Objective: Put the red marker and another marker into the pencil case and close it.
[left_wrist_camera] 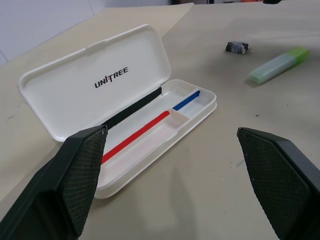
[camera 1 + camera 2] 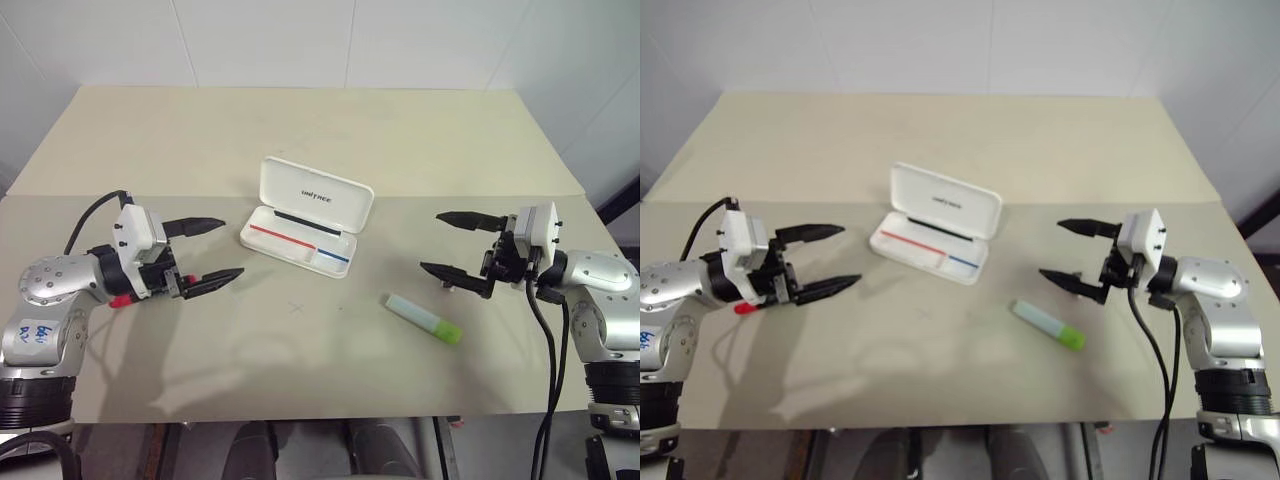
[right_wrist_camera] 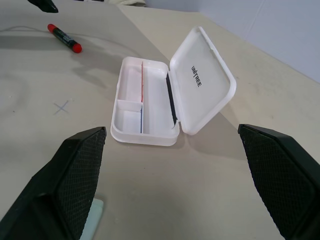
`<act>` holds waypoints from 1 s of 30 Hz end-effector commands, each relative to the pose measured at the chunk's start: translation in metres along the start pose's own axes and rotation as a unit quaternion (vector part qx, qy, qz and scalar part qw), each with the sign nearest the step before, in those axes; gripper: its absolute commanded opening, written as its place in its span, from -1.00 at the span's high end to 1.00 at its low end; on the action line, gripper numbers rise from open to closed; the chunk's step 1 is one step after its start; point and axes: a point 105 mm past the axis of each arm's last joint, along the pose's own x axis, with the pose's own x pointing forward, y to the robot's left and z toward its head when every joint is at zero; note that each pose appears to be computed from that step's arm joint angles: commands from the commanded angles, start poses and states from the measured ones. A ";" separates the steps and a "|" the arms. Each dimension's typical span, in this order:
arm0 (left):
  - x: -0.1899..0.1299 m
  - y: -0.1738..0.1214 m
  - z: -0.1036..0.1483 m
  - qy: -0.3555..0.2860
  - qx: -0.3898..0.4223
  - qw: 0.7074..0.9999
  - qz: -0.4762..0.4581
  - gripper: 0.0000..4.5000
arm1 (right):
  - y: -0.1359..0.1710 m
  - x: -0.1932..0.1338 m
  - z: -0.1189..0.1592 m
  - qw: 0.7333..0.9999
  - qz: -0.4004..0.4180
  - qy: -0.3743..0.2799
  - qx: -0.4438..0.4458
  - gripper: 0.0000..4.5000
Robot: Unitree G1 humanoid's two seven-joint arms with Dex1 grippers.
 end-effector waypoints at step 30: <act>-0.056 0.019 0.010 0.045 0.033 0.998 0.041 -1.00 | 0.055 0.155 0.022 0.984 0.153 0.096 -0.003 0.03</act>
